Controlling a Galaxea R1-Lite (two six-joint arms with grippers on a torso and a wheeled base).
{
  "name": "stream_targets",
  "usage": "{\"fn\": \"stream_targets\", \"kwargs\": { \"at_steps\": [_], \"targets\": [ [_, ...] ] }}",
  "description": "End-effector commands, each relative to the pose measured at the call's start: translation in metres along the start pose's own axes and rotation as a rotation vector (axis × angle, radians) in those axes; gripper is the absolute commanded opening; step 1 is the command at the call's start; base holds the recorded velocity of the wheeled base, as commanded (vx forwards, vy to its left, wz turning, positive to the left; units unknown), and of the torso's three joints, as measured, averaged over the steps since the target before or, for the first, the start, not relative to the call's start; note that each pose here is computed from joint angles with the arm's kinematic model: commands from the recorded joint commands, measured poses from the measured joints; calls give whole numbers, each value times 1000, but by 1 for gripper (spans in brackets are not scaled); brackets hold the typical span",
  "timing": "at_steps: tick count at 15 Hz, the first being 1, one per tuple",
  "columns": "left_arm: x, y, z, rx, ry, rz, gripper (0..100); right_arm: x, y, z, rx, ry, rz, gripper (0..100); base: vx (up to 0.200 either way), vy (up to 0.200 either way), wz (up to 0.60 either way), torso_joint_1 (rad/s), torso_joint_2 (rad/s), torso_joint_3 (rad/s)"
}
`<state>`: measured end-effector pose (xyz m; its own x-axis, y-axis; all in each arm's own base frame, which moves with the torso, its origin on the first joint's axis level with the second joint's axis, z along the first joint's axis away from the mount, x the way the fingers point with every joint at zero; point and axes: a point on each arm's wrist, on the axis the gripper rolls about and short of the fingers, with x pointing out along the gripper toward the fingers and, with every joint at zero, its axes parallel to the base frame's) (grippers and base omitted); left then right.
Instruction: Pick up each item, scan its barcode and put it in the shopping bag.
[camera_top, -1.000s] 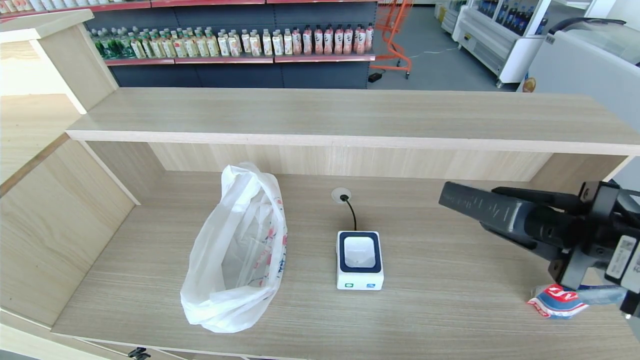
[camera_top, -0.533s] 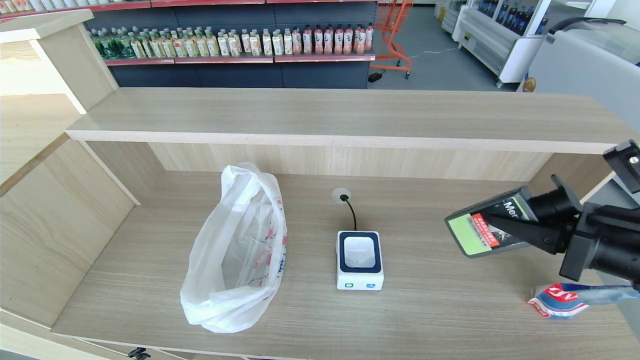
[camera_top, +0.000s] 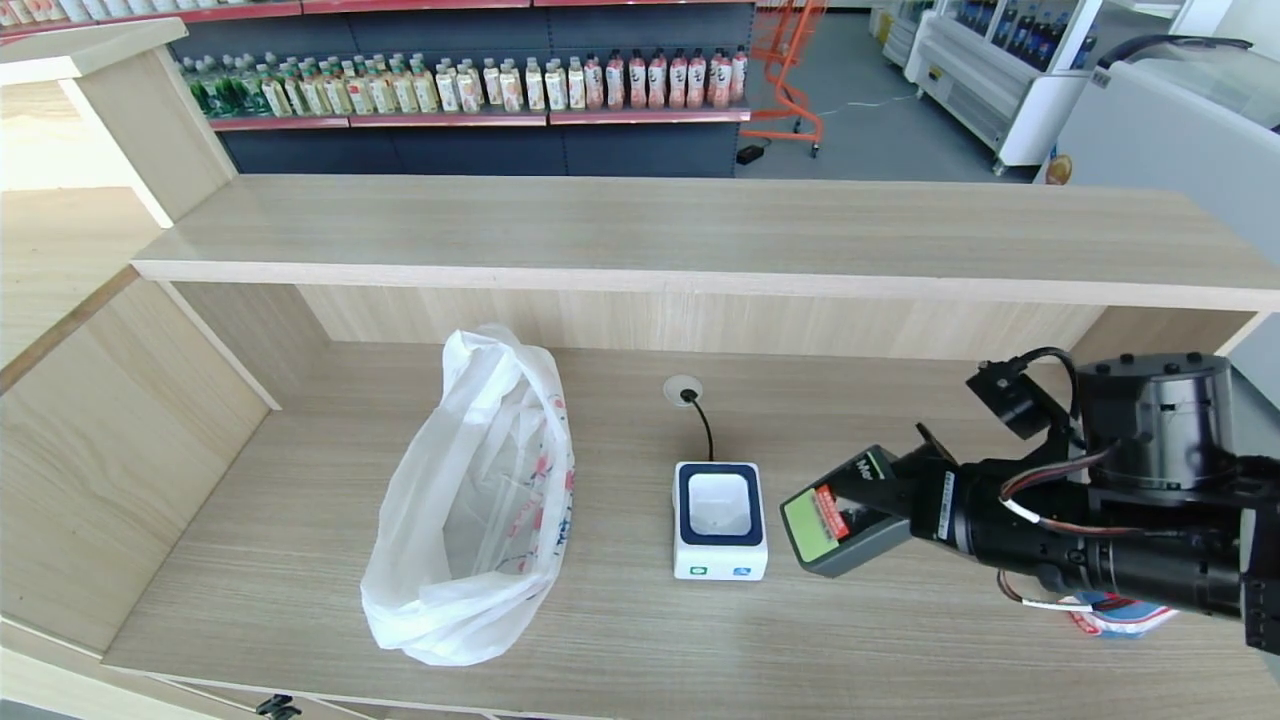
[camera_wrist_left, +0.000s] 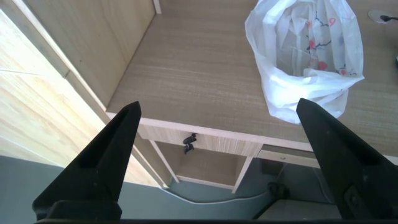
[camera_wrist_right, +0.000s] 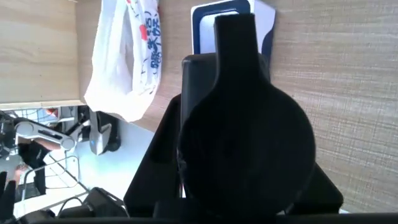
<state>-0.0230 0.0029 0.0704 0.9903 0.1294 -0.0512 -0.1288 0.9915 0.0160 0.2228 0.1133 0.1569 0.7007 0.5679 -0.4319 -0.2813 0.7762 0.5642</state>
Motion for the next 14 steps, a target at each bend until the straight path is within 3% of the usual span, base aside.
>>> {"fn": "stream_targets", "kwargs": {
  "at_steps": [1, 14],
  "targets": [
    [0, 0, 0, 0, 0, 1, 100, 24, -8, -10, 13, 70, -33, 0, 0, 0, 0, 0, 0, 0],
    [0, 0, 0, 0, 0, 1, 100, 85, -2, -13, -86, 96, 7, 0, 0, 0, 0, 0, 0, 0]
  ]
}}
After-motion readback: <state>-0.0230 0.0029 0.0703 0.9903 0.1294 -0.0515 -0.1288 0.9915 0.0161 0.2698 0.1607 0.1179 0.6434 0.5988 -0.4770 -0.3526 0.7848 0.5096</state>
